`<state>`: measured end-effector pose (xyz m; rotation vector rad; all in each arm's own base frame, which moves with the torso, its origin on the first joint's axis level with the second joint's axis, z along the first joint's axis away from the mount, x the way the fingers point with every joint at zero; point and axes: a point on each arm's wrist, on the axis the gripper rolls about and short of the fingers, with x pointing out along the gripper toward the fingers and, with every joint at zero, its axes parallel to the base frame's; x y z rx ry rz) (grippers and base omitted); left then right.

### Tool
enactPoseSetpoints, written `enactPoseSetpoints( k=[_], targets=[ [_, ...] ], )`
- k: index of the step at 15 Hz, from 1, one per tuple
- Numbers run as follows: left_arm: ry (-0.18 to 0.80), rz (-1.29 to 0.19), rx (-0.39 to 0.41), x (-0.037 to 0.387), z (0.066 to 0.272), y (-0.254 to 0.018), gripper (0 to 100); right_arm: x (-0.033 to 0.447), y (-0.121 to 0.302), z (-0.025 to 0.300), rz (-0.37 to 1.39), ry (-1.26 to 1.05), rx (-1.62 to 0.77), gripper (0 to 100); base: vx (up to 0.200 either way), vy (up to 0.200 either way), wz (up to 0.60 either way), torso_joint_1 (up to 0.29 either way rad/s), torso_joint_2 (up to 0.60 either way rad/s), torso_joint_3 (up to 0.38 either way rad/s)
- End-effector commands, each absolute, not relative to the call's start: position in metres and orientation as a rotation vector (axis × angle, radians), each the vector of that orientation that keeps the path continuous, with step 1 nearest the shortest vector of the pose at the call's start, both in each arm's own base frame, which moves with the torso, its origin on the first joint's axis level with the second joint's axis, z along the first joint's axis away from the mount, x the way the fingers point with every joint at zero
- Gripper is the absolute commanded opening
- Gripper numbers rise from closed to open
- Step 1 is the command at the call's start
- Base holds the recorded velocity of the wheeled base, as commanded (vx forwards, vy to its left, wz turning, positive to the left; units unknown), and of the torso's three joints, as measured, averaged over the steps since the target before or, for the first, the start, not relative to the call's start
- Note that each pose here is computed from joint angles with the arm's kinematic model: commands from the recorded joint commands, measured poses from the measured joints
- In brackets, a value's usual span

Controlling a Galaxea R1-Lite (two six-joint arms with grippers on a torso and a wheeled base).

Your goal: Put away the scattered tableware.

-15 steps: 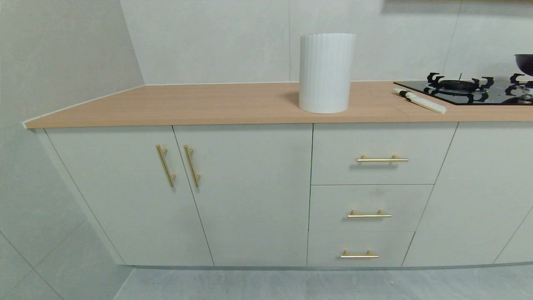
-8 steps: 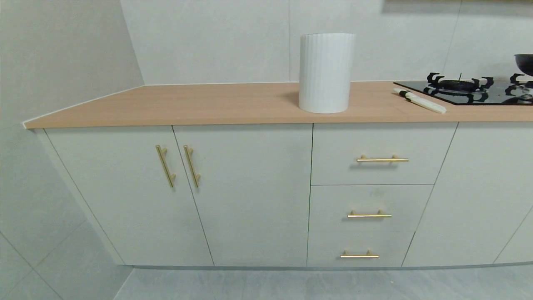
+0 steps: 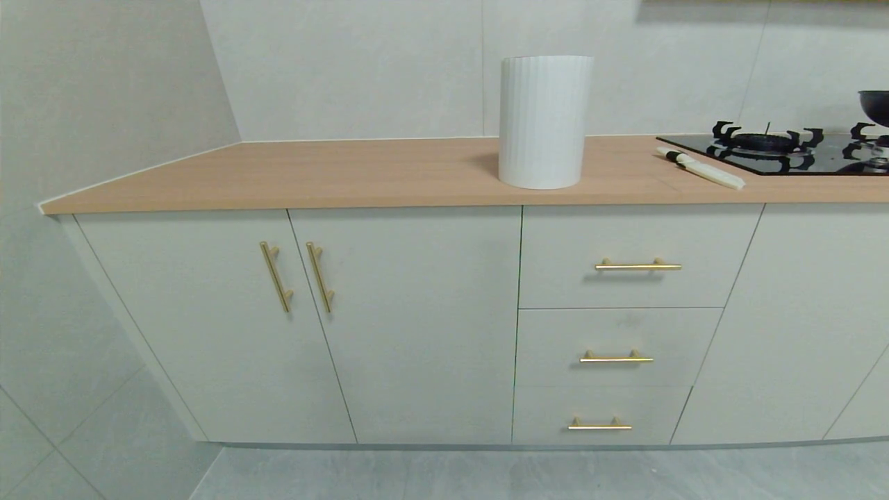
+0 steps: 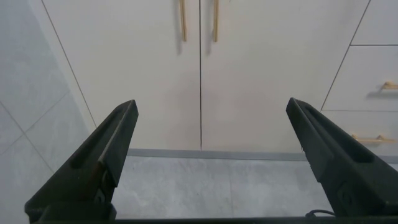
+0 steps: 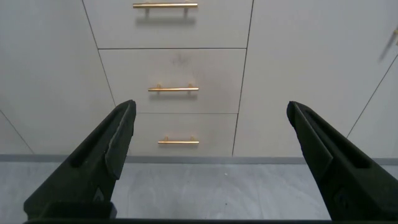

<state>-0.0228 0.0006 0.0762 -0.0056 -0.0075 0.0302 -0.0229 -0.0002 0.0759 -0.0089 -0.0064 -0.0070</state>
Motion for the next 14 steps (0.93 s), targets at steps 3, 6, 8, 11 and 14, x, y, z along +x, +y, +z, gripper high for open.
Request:
enactPoseSetpoints(
  k=[3,6,8,11,14],
  targets=[
    [-0.008,0.031,-0.003,-0.0228,0.0763,0.0006,100,-0.0227,-0.0001,0.0757,-0.006,0.0,-0.008,100,0.0,0.0,0.0,0.0,0.0,0.0],
    [-0.008,0.029,-0.002,-0.0228,0.0763,0.0006,100,-0.0228,-0.0002,0.0758,-0.009,-0.003,0.018,100,0.0,0.0,0.0,0.0,0.0,0.0],
    [-0.006,0.026,-0.003,-0.0228,0.0761,0.0005,100,-0.0228,-0.0002,0.0758,-0.008,-0.003,0.017,100,0.0,0.0,0.0,0.0,0.0,0.0],
    [-0.006,0.026,-0.003,-0.0228,0.0761,0.0005,100,-0.0228,-0.0002,0.0758,-0.008,-0.003,0.017,100,0.2,0.0,0.0,-0.002,0.0,0.002],
    [-0.006,0.026,-0.005,-0.0228,0.0761,0.0005,100,-0.0228,-0.0002,0.0758,-0.008,-0.003,0.017,100,0.2,0.0,0.0,0.004,0.01,-0.001]
  ],
)
